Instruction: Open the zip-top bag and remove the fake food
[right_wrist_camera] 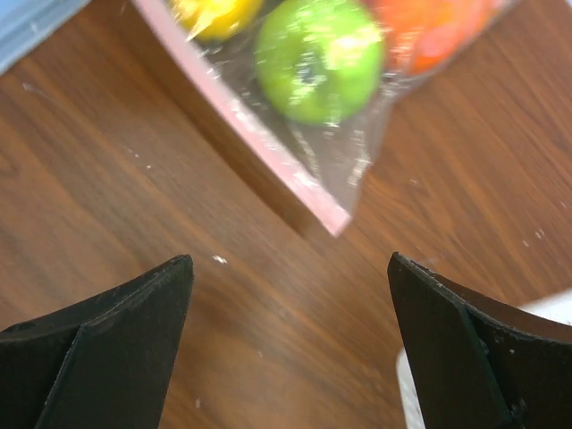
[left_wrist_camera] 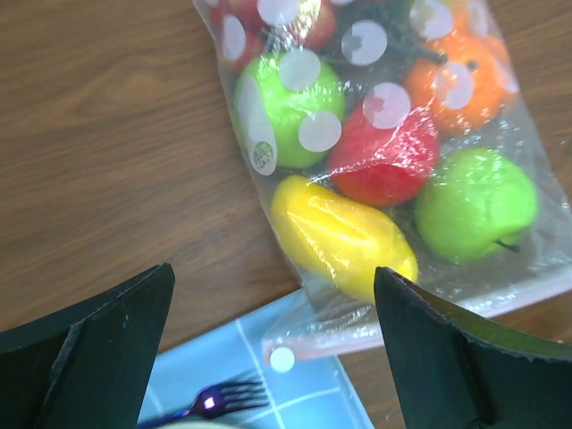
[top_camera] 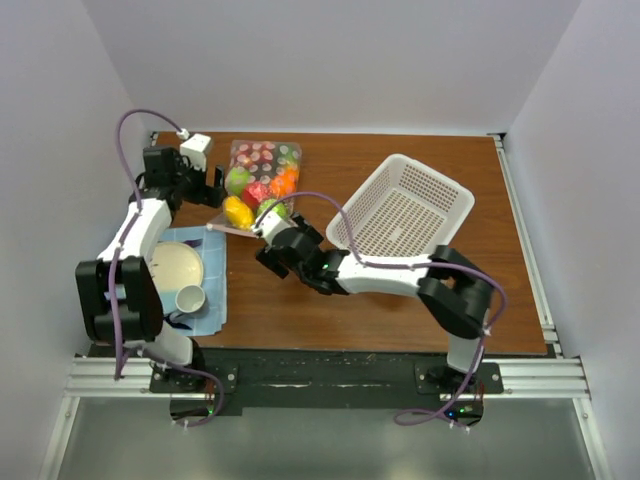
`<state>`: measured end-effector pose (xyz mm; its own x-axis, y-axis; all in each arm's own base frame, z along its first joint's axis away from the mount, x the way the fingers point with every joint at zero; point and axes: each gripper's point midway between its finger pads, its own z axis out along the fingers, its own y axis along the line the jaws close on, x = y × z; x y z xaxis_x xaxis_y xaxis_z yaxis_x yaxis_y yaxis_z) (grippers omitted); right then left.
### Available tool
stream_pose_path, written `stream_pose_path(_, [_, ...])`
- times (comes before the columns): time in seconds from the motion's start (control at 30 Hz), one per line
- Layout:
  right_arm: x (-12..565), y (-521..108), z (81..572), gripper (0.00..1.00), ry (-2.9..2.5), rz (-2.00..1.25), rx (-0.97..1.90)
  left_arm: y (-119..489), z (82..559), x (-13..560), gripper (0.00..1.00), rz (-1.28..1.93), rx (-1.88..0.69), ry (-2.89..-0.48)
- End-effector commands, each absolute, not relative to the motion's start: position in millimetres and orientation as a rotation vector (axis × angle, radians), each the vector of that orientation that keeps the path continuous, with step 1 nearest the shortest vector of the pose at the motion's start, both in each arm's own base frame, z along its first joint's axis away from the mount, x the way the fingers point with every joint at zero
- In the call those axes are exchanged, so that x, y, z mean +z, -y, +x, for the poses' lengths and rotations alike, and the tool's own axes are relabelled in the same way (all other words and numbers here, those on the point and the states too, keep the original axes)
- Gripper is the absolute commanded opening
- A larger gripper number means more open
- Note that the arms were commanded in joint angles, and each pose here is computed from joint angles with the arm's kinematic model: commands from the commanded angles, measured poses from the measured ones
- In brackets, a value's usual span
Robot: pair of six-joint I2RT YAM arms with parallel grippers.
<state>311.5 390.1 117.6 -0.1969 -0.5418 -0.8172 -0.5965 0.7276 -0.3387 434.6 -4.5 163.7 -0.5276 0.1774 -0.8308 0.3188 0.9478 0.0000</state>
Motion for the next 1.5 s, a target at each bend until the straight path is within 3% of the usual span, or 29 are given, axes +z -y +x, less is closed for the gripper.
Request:
stream_pose_path(0.0, [140,-419,335,0.96,-1.724,-0.894,0.025,9,460,142,1.0,0.37,-0.159,-2.136])
stream_pose_path(0.37, [99,-432,378,0.96,-1.684,-0.864,-0.183,18,456,128,1.0,0.419,-0.168,-2.149])
stream_pose_path(0.53, [93,-422,403,0.88,-1.687,-0.793,-0.229,24,438,139,1.0,0.454,-0.195,-2.128])
stream_pose_path(0.83, [105,-414,432,0.43,-1.669,-0.73,-0.225,19,418,182,1.0,0.436,-0.278,-2.065])
stream_pose_path(0.97, [138,-416,431,0.0,-1.629,-0.719,-0.182,3,414,213,1.0,0.404,-0.269,-1.996])
stream_pose_path(1.17, [216,-424,415,0.0,-1.58,-0.72,-0.014,-28,399,280,1.0,0.348,-0.292,-1.783])
stream_pose_path(1.27, [256,-428,408,0.0,-1.583,-0.718,0.066,-23,368,317,1.0,0.414,-0.341,-1.548])
stream_pose_path(1.47, [320,-435,393,0.0,-1.613,-0.749,0.246,-8,330,333,1.0,0.475,-0.513,-1.315])
